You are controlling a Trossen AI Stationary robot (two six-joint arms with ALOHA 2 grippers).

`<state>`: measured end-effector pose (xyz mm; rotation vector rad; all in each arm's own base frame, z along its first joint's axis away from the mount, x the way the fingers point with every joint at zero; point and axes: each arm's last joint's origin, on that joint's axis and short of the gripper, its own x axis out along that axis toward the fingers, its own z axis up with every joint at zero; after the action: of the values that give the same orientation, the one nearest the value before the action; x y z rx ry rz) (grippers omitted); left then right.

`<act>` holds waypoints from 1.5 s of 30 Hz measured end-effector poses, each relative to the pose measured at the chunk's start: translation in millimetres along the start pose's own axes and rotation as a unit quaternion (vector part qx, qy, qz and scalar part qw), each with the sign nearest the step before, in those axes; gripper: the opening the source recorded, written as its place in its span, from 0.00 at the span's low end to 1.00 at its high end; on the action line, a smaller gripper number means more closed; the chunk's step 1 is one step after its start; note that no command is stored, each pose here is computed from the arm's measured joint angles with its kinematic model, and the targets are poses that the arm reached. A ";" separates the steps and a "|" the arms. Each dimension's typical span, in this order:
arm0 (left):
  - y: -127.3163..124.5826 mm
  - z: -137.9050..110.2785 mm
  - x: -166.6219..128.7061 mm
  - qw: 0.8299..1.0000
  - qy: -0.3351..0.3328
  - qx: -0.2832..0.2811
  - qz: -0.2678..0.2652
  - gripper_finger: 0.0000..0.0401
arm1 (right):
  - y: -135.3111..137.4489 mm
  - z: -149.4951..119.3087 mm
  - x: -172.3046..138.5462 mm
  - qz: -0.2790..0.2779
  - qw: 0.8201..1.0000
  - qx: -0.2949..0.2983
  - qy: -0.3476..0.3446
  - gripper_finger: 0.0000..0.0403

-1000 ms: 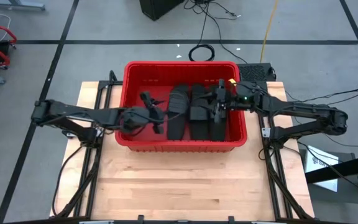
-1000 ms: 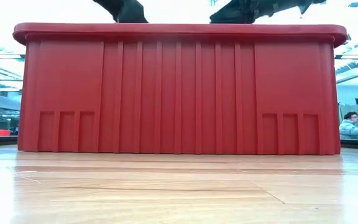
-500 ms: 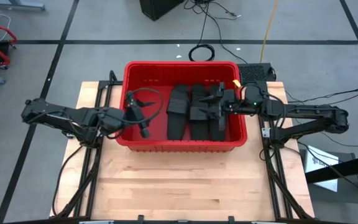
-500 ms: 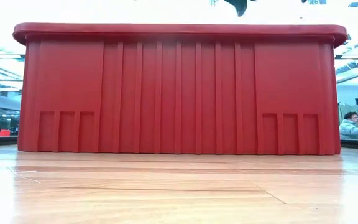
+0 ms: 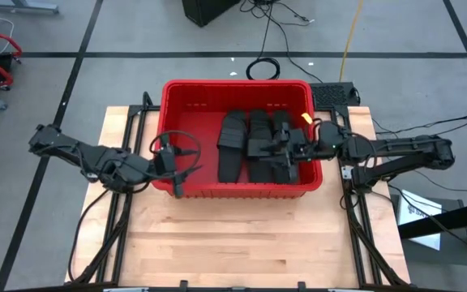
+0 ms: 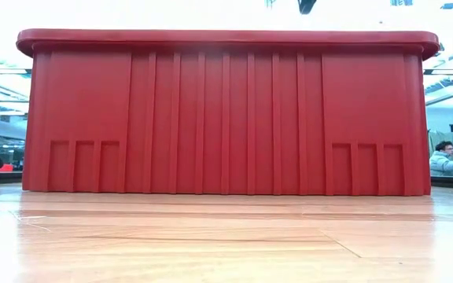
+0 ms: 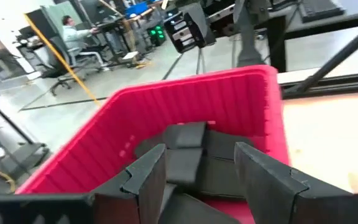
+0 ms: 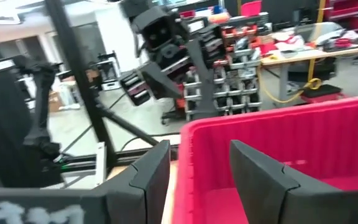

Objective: Pick and place slides into bin
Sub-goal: Return to Home Position

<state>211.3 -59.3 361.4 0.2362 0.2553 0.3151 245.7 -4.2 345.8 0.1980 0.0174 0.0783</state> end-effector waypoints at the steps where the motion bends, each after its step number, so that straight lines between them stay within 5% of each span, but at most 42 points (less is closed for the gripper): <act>1: -1.6 0.2 -1.1 1.000 -0.001 -0.003 -0.004 0.49 | 3.7 -0.7 0.3 0.007 1.000 -0.002 0.001 0.39; 17: -26.9 2.9 -22.0 0.997 -0.018 -0.032 -0.074 0.49 | 49.4 -3.6 -0.3 0.101 0.995 -0.014 -0.014 0.39; 30: -34.1 5.7 -39.3 0.997 -0.034 -0.038 -0.050 0.49 | 67.3 -3.6 -3.0 0.096 0.995 -0.014 -0.033 0.39; 45: -30.6 7.0 -69.5 0.990 -0.052 -0.033 -0.124 0.49 | 93.0 5.4 -31.1 0.160 0.985 -0.038 -0.047 0.39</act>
<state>157.8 -112.1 374.3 0.1535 0.1685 0.0639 207.7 83.1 369.7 0.1263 -0.1125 0.3889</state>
